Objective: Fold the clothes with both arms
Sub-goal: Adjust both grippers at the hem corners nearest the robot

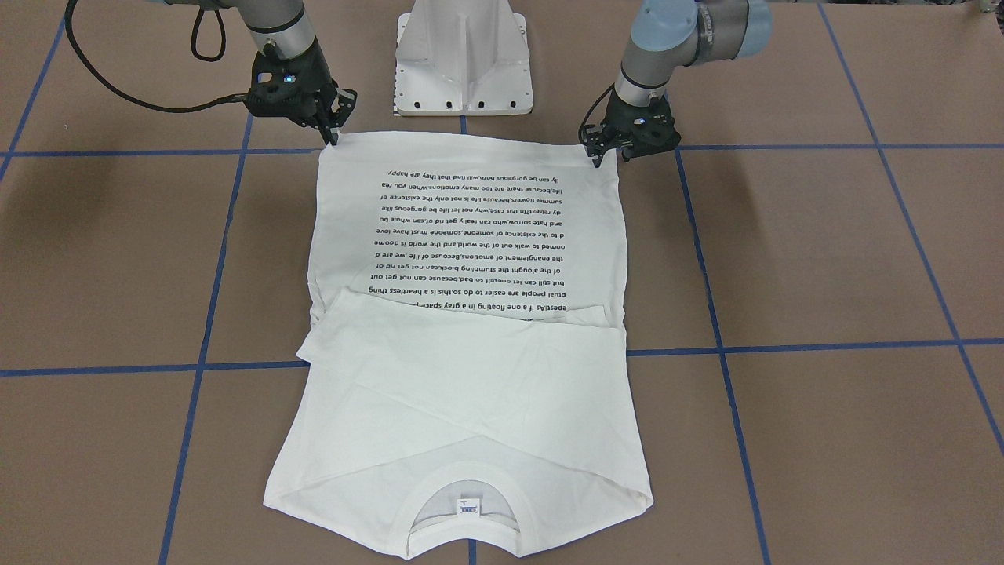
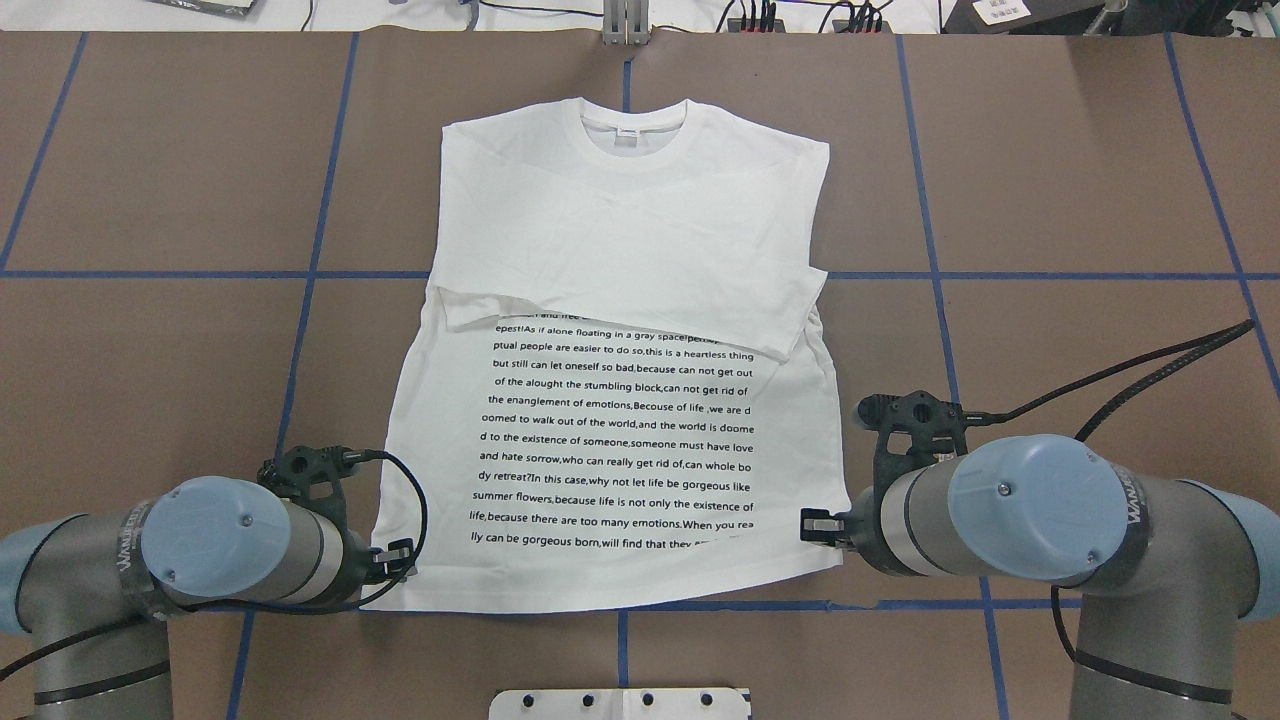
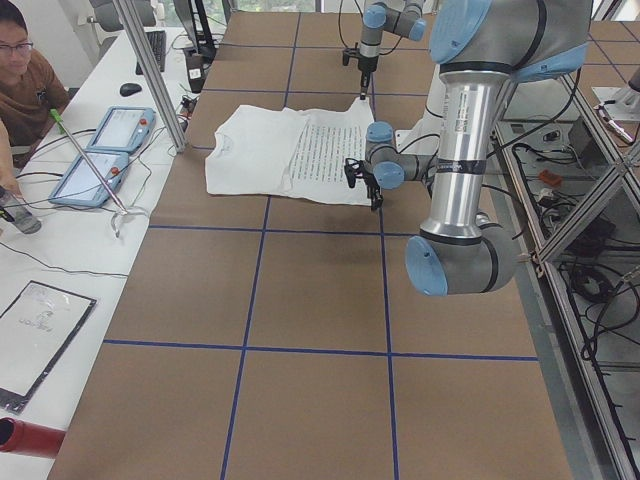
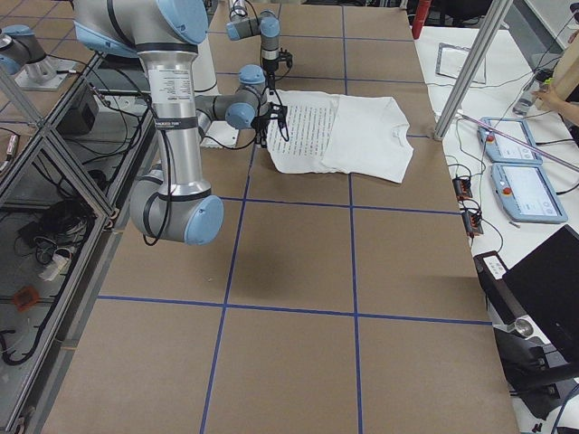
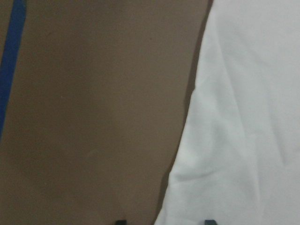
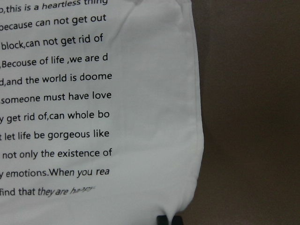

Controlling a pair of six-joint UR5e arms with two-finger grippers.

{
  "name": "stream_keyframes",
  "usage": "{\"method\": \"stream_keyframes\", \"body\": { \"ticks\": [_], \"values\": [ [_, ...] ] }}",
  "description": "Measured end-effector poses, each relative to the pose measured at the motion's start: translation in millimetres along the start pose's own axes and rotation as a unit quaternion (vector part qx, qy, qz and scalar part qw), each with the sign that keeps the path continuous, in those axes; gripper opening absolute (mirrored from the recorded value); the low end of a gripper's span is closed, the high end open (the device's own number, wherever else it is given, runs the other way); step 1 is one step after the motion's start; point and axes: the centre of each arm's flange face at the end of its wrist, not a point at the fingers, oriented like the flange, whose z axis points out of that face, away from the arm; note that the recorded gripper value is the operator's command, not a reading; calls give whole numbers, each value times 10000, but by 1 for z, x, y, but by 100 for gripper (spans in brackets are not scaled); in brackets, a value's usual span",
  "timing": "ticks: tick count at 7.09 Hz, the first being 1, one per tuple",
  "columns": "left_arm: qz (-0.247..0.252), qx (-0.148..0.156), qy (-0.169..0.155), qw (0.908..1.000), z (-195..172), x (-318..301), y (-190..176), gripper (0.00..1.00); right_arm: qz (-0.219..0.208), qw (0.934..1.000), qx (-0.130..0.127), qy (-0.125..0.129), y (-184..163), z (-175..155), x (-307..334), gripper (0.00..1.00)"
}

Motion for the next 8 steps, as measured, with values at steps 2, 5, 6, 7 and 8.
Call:
{"method": "stream_keyframes", "body": {
  "ticks": [2,5,6,7,8],
  "values": [
    [21,-27,2,10000,1,1,3,44,22,10000,0,-6,-3,-2,1,0],
    [50,-66,28,10000,0,4,7,0,45,10000,26,-3,-7,-3,3,0],
    [68,-80,45,9999,-1,5,8,0,61,10000,22,-4,-9,-4,4,0],
    [90,-92,82,9999,-5,7,9,0,86,10000,0,-7,-12,-5,5,0],
    [107,-99,151,9998,-13,9,10,0,102,9999,-12,-8,-14,-6,6,0]
  ]
}}
